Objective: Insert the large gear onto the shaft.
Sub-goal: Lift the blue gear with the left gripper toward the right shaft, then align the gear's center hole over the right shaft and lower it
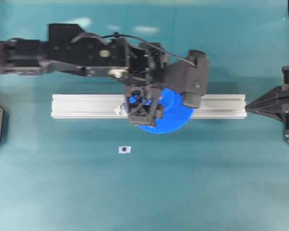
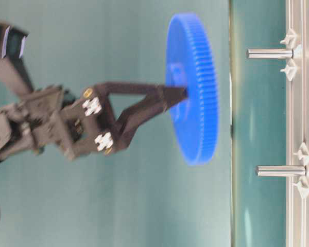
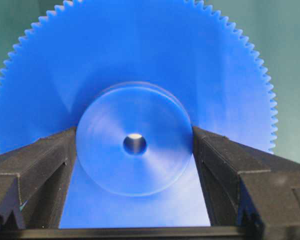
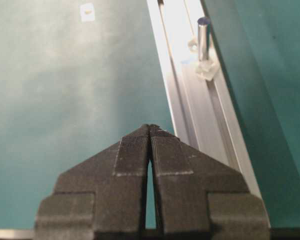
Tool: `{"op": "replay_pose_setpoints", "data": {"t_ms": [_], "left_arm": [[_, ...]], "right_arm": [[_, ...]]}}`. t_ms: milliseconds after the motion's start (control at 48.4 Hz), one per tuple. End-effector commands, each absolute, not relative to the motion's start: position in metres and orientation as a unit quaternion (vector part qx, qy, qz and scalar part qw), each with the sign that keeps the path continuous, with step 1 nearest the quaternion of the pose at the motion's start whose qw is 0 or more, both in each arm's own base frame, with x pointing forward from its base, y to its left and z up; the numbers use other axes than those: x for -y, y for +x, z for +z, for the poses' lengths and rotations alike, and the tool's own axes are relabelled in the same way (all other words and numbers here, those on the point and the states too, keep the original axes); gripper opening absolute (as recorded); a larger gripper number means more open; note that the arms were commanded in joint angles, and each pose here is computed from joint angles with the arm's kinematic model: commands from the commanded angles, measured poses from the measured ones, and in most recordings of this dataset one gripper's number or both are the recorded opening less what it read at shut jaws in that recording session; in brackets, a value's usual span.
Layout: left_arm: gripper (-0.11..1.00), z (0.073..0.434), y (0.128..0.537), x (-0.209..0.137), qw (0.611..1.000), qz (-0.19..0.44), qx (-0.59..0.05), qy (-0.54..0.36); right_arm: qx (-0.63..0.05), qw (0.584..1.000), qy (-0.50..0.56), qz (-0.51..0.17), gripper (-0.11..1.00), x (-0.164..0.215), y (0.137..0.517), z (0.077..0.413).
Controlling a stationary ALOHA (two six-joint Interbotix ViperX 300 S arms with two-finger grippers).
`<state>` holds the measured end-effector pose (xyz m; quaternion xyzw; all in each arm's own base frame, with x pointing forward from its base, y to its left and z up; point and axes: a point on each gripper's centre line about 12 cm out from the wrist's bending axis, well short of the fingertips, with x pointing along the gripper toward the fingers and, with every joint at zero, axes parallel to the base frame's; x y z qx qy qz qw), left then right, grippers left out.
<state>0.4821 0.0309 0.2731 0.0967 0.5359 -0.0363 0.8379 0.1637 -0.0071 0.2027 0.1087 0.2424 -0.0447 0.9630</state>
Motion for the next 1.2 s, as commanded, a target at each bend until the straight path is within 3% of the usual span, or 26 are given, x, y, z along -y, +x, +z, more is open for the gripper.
{"op": "replay_pose_setpoints", "data": {"t_ms": [0, 1177], "left_arm": [[0.77, 0.296, 0.491, -0.033, 0.855, -0.036, -0.506, 0.111], [0.77, 0.230, 0.540, -0.056, 0.828, -0.052, -0.541, 0.136]], "right_arm": [[-0.235, 0.964, 0.114, -0.047, 0.05, 0.008, 0.165, 0.207], [-0.234, 0.964, 0.115, -0.046, 0.05, 0.007, 0.164, 0.206]]}}
